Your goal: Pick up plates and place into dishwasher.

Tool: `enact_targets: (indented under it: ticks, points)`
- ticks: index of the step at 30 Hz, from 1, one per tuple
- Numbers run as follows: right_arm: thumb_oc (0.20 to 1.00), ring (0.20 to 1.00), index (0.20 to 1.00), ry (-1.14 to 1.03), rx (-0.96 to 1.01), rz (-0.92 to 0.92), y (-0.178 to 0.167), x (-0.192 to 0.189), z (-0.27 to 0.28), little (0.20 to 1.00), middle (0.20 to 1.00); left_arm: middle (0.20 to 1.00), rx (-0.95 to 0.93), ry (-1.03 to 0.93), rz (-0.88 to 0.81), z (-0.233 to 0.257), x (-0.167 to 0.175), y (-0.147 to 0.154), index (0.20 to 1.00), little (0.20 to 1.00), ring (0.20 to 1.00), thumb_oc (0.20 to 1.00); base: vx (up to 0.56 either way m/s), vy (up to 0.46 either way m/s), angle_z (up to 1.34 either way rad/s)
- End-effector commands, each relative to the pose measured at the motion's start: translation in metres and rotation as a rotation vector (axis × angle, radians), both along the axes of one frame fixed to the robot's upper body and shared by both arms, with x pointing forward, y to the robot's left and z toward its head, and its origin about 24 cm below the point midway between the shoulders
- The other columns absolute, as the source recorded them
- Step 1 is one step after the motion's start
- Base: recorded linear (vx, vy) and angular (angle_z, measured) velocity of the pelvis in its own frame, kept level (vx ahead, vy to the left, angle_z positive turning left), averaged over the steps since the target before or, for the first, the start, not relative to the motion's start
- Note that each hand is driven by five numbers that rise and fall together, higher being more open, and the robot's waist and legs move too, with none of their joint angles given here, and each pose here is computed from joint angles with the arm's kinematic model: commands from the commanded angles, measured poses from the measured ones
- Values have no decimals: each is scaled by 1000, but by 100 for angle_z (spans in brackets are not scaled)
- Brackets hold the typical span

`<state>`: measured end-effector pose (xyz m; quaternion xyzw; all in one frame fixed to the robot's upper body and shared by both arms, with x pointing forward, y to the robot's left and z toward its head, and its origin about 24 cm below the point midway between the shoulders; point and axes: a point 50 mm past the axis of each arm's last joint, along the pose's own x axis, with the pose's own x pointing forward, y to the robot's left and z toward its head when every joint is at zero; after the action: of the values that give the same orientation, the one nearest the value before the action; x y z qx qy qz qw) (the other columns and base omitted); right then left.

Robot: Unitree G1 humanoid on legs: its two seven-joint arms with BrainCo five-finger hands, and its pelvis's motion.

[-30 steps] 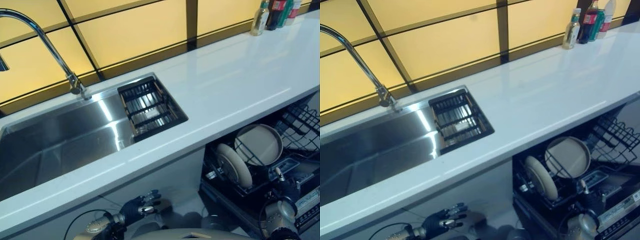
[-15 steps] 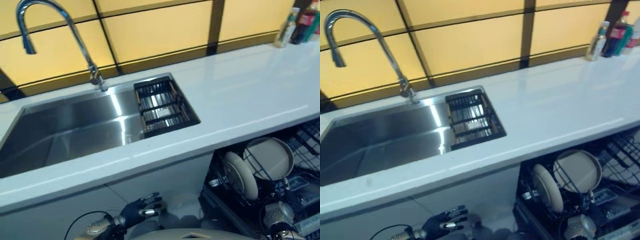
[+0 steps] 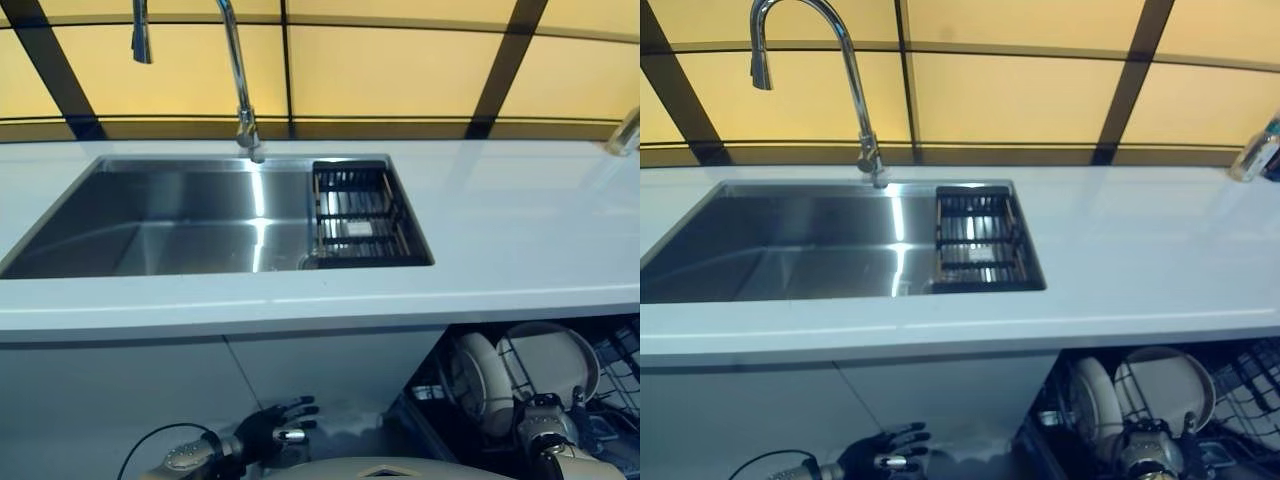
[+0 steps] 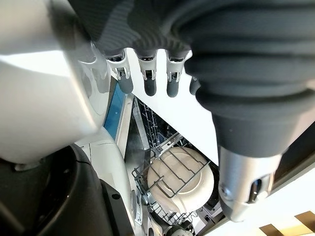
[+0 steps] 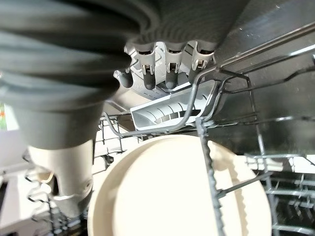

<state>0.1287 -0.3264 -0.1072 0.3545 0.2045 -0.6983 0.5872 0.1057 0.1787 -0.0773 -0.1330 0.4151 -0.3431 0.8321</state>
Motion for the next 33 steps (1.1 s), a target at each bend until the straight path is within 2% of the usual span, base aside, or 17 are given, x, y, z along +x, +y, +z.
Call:
enact_targets:
  ticks: [1,19,25,33]
  points:
    - [1000,1000,1000,-219,-49,-11,-1,30,13,1000,1000,1000,-6,-20,-69,8,-10,-8,1000,1000,1000,1000,117,-11,-3]
    - [1000,1000,1000,-163,-129,353,13,53,19,1000,1000,1000,6,52,-27,4,-27,-7,1000,1000,1000,1000,51,-4,-3]
    - [1000,1000,1000,-130,-114,407,19,54,15,1000,1000,1000,12,48,8,2,-26,-4,1000,1000,1000,1000,52,11,3]
    - [1000,1000,1000,-161,-72,370,23,55,13,1000,1000,1000,64,-14,32,8,-11,15,1000,1000,1000,1000,3,-32,13]
